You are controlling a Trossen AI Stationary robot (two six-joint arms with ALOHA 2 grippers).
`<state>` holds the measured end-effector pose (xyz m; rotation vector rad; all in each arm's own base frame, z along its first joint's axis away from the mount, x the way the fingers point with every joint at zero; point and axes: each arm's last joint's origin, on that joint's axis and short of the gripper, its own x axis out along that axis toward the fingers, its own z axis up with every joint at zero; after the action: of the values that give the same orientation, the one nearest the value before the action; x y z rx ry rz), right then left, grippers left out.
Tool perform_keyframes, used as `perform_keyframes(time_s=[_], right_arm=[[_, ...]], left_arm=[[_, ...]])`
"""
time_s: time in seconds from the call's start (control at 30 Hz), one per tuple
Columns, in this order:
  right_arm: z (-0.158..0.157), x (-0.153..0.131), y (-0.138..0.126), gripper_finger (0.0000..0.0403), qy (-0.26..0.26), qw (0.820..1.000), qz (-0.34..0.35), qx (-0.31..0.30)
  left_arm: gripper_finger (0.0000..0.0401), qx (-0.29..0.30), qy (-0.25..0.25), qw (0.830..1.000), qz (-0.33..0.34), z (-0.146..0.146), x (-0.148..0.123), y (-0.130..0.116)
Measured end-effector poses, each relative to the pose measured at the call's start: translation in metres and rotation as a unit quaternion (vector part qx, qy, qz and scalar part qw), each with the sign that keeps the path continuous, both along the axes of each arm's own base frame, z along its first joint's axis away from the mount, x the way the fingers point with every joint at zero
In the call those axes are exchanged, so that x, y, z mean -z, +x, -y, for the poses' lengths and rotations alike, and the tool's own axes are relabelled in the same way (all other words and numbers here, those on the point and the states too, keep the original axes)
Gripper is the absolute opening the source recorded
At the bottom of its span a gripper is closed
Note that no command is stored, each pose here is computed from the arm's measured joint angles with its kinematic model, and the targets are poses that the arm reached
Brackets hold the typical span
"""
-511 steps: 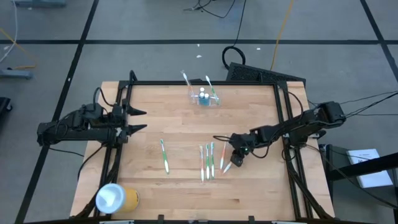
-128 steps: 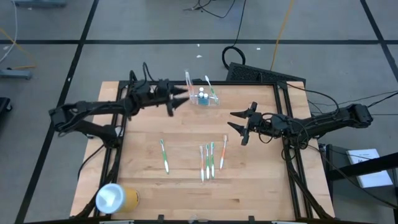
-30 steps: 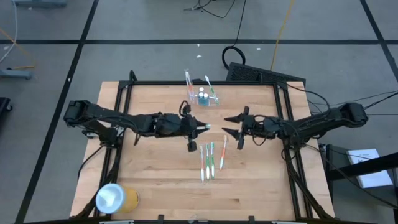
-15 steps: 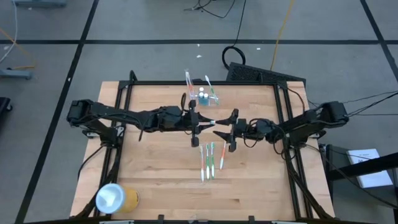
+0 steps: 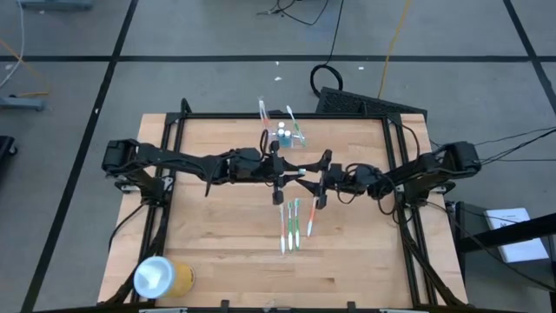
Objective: Pick & Place toothbrushing station
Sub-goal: Put the green toothbrush into the transparent organizer
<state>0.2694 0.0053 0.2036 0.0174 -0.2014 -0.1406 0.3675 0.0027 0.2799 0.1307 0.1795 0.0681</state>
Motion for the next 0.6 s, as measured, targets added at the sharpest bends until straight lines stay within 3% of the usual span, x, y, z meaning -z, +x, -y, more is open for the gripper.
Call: perform_keyframes(time_s=[0.6], right_arm=[[-0.0001, -0.0001, -0.0001, 0.0036, -0.018, 1.000, -0.004, 0.003]], left_arm=[[0.0070, -0.004, -0.028, 1.000, 0.010, 0.0003, 0.0004, 0.0017]])
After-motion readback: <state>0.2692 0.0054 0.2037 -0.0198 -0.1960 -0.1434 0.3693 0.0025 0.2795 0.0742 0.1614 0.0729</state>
